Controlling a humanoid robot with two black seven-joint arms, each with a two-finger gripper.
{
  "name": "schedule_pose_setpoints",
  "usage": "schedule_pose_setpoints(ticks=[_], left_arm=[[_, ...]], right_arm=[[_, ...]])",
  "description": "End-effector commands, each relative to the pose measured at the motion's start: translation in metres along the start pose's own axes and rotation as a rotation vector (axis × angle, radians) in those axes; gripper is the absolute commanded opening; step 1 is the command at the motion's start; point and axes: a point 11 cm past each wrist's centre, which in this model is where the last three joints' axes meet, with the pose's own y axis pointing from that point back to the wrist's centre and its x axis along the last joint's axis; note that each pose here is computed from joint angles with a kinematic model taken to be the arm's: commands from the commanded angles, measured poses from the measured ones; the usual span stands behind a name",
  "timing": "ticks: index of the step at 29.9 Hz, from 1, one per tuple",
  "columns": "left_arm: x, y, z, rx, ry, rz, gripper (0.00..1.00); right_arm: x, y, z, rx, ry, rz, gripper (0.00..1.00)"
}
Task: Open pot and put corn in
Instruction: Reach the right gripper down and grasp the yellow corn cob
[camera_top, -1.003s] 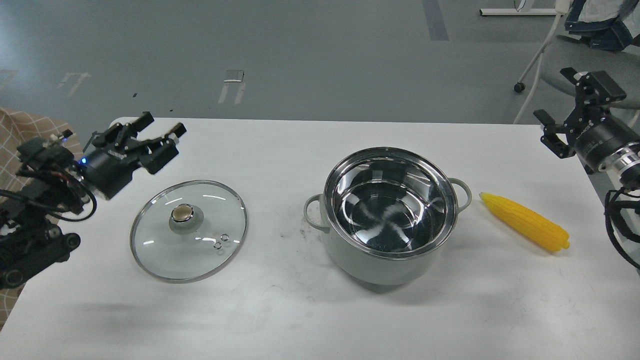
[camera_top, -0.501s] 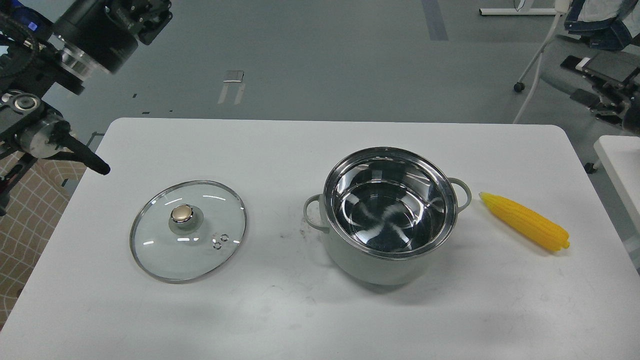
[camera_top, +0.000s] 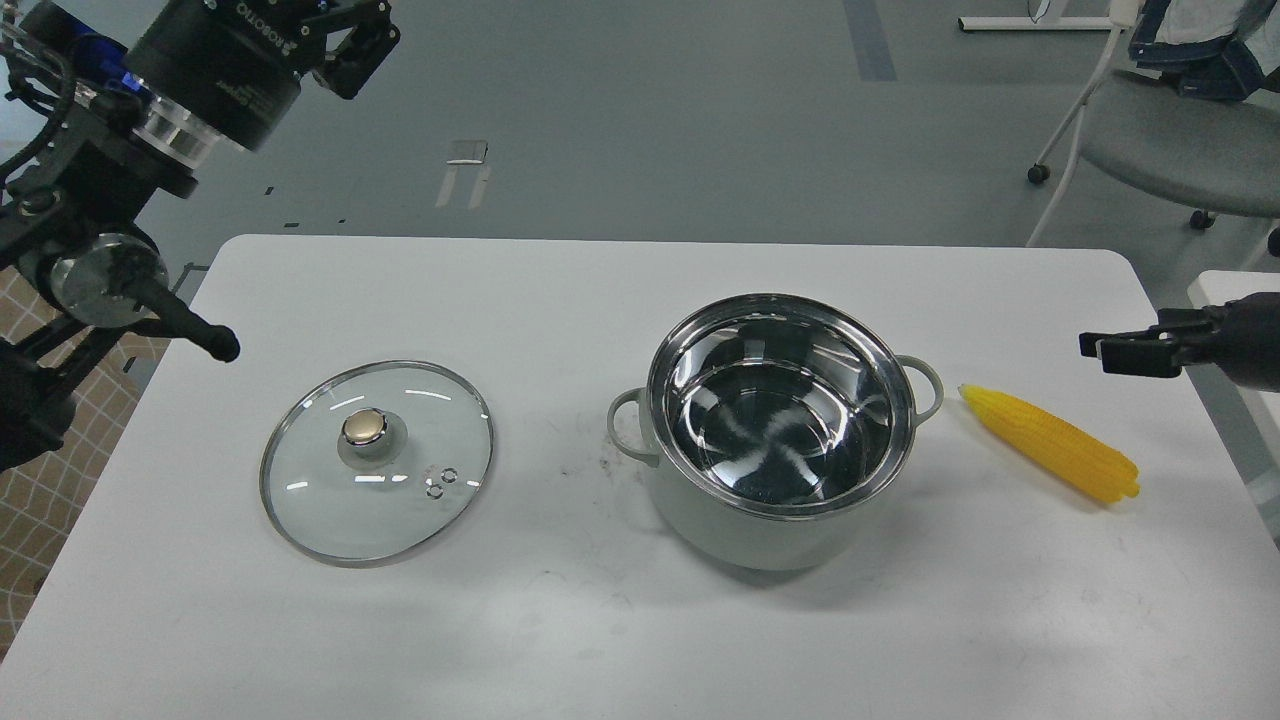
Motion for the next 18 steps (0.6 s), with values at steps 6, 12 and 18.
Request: schedule_pose_setpoints(ticks=[6, 12, 18], left_arm=[[-0.002, 0.007, -0.01, 0.016, 0.029, 0.016, 0.93], [-0.003, 0.011, -0.015, 0.027, 0.04, 0.022, 0.93], [-0.004, 0.012, -0.014, 0.021, 0.044, 0.021, 0.93]], right_arm=[[-0.026, -0.037, -0.023, 0.007, 0.231, -0.163, 1.0], [-0.036, -0.056, -0.028, 0.005, 0.285, -0.199, 1.0], [-0.044, -0.074, -0.037, 0.014, 0.325, -0.222, 0.95]])
